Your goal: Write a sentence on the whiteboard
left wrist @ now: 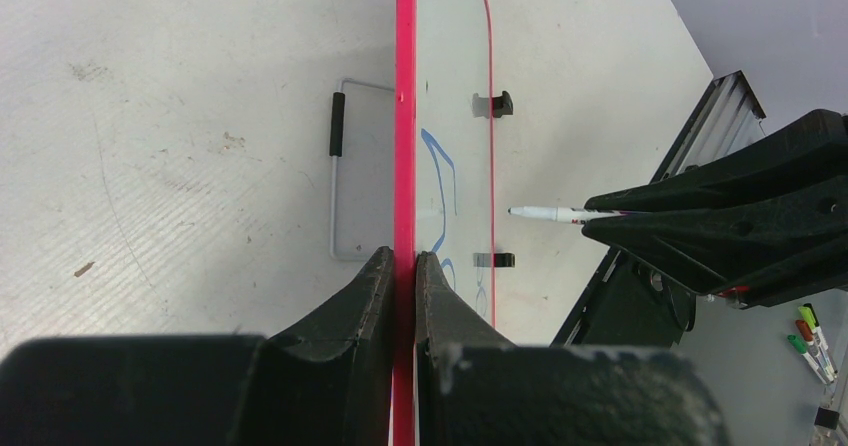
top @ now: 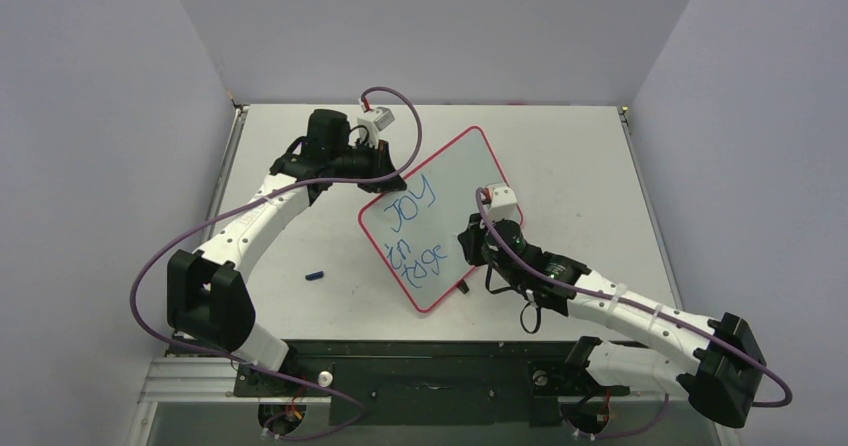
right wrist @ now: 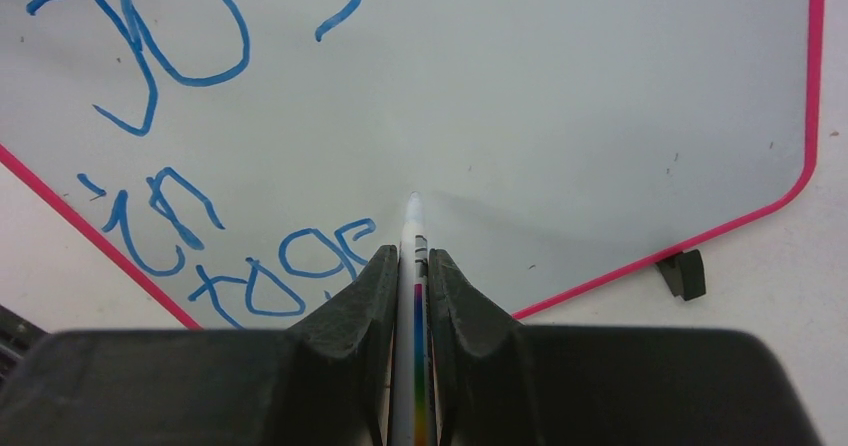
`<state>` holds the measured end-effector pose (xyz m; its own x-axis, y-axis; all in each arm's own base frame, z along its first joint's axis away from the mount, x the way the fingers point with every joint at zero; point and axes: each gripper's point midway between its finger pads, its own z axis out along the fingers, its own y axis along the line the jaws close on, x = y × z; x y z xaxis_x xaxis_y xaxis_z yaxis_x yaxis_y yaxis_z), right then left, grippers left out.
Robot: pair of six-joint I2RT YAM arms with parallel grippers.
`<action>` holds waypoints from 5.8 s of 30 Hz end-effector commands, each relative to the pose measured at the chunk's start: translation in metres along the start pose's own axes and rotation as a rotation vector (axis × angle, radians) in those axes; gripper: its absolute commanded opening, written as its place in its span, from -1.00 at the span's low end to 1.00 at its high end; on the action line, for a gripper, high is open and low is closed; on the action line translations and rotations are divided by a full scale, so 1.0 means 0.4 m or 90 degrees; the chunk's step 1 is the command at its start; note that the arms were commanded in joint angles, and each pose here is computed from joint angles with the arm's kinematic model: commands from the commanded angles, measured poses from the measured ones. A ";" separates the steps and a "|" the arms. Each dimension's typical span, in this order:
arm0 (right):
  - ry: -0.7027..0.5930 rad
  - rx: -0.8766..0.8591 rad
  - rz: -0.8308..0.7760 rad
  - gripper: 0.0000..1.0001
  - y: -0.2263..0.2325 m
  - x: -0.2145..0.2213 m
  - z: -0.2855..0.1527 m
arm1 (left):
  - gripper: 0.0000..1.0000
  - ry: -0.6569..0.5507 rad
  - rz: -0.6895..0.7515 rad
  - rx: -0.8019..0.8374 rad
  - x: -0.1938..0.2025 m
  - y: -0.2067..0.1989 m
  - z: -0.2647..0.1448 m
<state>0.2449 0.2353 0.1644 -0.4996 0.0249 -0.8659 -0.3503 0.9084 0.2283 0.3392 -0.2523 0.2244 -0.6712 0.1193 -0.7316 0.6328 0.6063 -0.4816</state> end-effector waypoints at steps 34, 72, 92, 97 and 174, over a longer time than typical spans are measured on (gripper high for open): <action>0.002 0.005 0.008 -1.00 -0.009 0.001 0.065 | -1.00 -0.041 0.060 -0.011 -0.053 0.000 -0.011; -0.017 -0.066 0.010 -1.00 0.083 -0.105 0.057 | -1.00 -0.043 0.062 -0.010 -0.054 -0.004 -0.014; 0.034 -0.049 0.007 -1.00 0.048 0.026 0.066 | -1.00 -0.046 0.063 -0.011 -0.057 -0.006 -0.018; 0.046 -0.041 0.003 -1.00 0.041 0.060 0.061 | -1.00 -0.045 0.063 -0.011 -0.056 -0.004 -0.016; -0.047 -0.009 0.031 -1.00 -0.076 -0.087 -0.039 | -1.00 -0.050 0.066 -0.008 -0.060 -0.012 -0.022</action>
<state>0.2610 0.1892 0.1904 -0.4607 0.0812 -0.8838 -0.2648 0.9379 0.2242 0.3397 -0.2506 0.2224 -0.6709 0.1242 -0.7310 0.6306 0.6143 -0.4744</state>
